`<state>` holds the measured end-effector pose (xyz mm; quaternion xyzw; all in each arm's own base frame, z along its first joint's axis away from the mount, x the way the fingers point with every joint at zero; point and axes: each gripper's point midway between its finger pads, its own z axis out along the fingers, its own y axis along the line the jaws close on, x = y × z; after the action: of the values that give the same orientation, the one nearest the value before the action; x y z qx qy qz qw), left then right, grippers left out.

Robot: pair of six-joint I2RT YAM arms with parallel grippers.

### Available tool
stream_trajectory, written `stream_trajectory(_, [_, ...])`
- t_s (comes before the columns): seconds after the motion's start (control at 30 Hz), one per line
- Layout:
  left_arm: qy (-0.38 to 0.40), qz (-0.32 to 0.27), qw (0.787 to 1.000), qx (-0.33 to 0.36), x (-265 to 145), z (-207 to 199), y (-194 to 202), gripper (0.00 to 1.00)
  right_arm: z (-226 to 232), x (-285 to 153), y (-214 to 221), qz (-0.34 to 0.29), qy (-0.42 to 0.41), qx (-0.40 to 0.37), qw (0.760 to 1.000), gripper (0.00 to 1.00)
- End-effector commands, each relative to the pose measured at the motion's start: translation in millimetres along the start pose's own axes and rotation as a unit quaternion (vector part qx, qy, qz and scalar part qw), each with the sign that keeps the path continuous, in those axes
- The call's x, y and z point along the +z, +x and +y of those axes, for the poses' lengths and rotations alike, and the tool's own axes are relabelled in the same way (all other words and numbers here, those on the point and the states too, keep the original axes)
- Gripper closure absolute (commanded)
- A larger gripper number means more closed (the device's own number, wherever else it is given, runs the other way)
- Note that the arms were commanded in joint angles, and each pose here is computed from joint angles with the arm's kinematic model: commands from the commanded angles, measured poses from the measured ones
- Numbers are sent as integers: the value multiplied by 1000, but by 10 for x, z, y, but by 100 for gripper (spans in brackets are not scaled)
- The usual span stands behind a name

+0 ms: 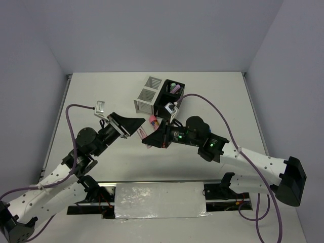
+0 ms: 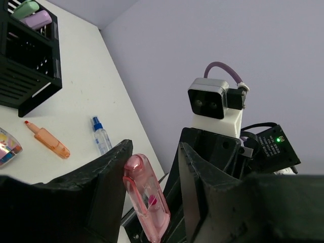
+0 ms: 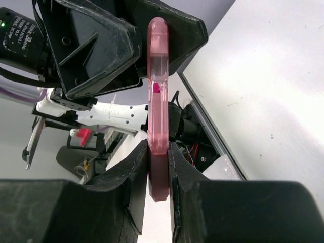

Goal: Sort the stationery into containers

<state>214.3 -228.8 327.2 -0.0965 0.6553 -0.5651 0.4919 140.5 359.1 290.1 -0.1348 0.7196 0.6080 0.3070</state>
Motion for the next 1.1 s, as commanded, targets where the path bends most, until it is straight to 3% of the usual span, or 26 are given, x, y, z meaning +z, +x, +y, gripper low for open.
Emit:
stream_trajectory(0.0, [20,-28,999,26,-38,-192,-185,46,157,-68,-61,-11,-22,-20,999,100])
stream_trajectory(0.1, [11,-27,999,33,-39,-153,-180,48,189,-72,-71,-12,-26,-21,999,100])
stream_trajectory(0.13, [11,-24,999,34,-34,-141,-160,59,192,-74,-85,-14,-27,-22,999,100])
stream_trajectory(0.27, [13,-2,999,34,22,-105,-60,78,235,-44,-112,-13,-33,-23,999,100])
stream_trajectory(0.3, [15,1,999,37,33,-103,-45,88,247,-40,-115,-11,-35,-25,999,100])
stream_trajectory(0.4, [22,6,999,37,56,-117,-19,100,264,2,-152,-11,-33,-26,999,100])
stream_trajectory(1.07, [-6,-19,1000,16,-44,71,-40,100,522,-103,-345,-65,-84,-50,993,100])
